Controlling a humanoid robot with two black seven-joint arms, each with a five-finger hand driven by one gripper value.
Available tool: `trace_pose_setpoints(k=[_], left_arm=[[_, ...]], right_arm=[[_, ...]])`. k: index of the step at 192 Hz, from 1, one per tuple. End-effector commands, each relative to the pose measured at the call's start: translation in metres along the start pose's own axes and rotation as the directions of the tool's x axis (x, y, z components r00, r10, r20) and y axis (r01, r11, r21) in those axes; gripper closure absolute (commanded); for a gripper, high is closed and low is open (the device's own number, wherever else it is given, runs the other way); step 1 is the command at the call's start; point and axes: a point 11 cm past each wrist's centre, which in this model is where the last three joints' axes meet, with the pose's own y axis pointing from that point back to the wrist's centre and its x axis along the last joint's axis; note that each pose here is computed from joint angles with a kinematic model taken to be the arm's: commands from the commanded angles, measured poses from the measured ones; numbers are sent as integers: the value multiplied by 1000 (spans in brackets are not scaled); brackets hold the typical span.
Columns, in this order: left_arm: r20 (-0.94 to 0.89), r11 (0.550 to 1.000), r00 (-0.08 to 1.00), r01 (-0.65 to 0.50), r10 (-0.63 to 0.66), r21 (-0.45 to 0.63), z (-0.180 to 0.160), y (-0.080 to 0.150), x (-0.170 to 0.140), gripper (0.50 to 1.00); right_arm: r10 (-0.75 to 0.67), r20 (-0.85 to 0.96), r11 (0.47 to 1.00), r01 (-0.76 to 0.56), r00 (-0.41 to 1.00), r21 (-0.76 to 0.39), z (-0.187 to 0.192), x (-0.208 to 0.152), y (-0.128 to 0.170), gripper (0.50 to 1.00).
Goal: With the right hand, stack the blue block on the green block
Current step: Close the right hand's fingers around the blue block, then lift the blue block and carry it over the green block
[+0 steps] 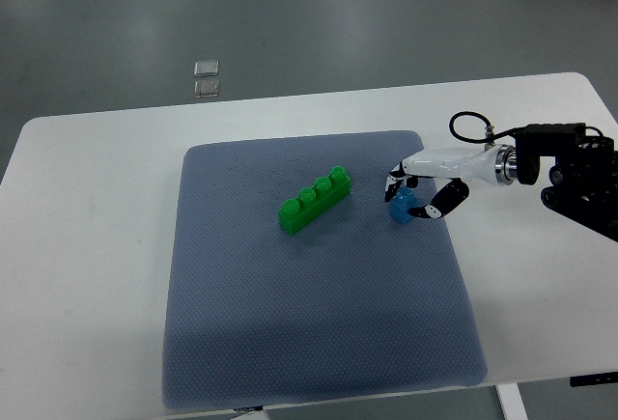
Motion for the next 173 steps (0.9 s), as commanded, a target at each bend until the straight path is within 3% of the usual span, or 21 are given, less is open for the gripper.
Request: trace_pose_setpoints(k=[1,39,112,173], left_arm=[[0,1000,1000,0,0,0,0,0,0,500],[0,1000,1000,0,0,0,0,0,0,500],[0,1000,1000,0,0,0,0,0,0,500],[0,1000,1000,0,0,0,0,0,0,500]], right_arm=[[3,0,1000,-3,1000,2,0,1,0,922],[31,-20,999,-31,999,30,-6,19,1,934],[150,-3,981,-149,989,121,-43,90,-9,951],[120,-10,971,-116,993,209,-78,83,-39,951]])
